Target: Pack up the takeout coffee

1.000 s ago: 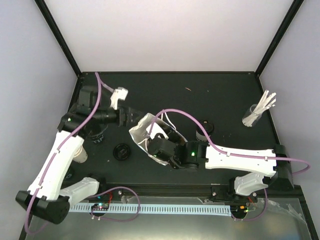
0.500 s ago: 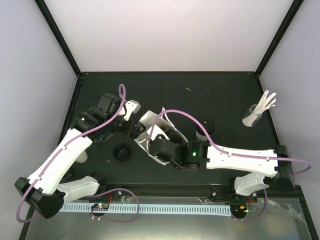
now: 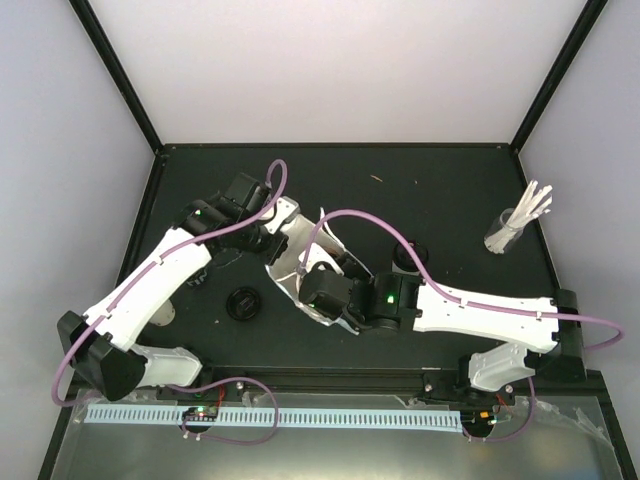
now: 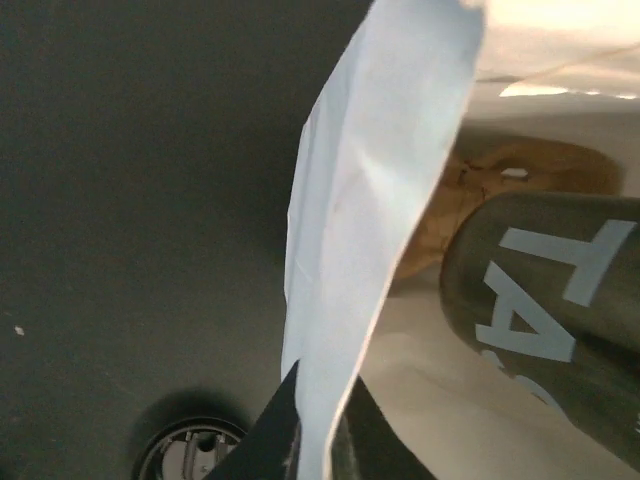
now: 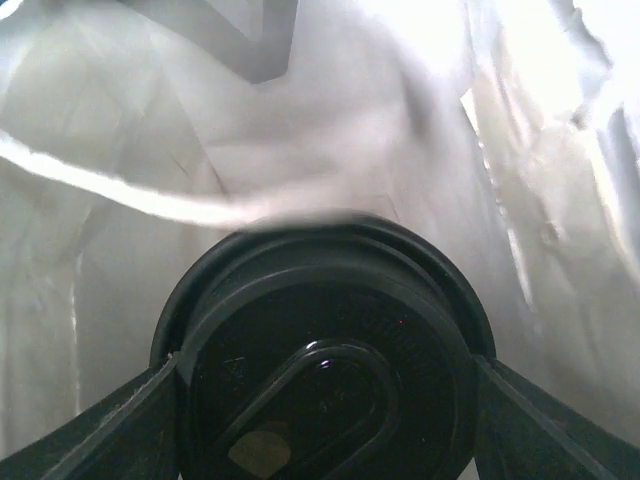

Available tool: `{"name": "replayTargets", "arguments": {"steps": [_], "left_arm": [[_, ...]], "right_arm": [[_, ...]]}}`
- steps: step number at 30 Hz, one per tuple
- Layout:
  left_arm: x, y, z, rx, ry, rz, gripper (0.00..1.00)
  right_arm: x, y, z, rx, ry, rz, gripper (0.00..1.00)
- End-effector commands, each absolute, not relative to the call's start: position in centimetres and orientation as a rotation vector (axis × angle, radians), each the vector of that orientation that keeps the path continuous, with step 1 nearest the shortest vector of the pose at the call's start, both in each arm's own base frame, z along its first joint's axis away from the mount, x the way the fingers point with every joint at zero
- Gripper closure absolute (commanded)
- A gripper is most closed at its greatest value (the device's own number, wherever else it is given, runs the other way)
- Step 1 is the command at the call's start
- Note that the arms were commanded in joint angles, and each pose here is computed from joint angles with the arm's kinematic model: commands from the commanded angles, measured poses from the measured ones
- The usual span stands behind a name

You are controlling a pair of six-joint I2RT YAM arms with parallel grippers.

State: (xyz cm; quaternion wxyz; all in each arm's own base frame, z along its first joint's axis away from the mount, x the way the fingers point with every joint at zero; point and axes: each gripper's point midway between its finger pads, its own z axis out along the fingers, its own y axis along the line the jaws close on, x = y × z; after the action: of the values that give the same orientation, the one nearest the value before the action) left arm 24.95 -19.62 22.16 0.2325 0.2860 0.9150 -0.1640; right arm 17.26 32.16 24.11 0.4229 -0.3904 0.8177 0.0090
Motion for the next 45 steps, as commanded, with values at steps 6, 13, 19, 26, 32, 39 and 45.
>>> {"name": "replayTargets", "arguments": {"steps": [6,13,19,26,32,39,45], "left_arm": [[26.3,-19.3,28.1,0.837,2.361,-0.203,0.98],[25.1,-21.1,30.6,0.955,2.209,-0.041,0.98],[24.2,-22.0,31.8,0.991,2.136,0.018,0.99],[23.8,-21.7,34.2,0.982,2.02,0.11,0.98],[22.9,-21.7,36.4,0.974,1.918,0.141,0.99],[21.6,-22.4,36.4,1.029,1.853,0.154,0.98],[21.0,-22.9,34.9,1.093,1.885,0.194,0.98]], "right_arm": [[17.8,30.1,24.2,-0.919,2.106,-0.034,0.47],[18.7,29.4,23.0,-0.794,2.052,-0.03,0.48],[19.6,28.8,21.8,-0.723,1.995,-0.069,0.49],[18.9,29.3,21.1,-0.732,2.024,-0.066,0.49],[18.6,30.0,20.1,-0.745,2.019,-0.017,0.49],[18.7,29.8,18.3,-0.714,2.041,-0.036,0.49],[20.6,28.2,18.3,-0.602,2.044,-0.193,0.49]]}}
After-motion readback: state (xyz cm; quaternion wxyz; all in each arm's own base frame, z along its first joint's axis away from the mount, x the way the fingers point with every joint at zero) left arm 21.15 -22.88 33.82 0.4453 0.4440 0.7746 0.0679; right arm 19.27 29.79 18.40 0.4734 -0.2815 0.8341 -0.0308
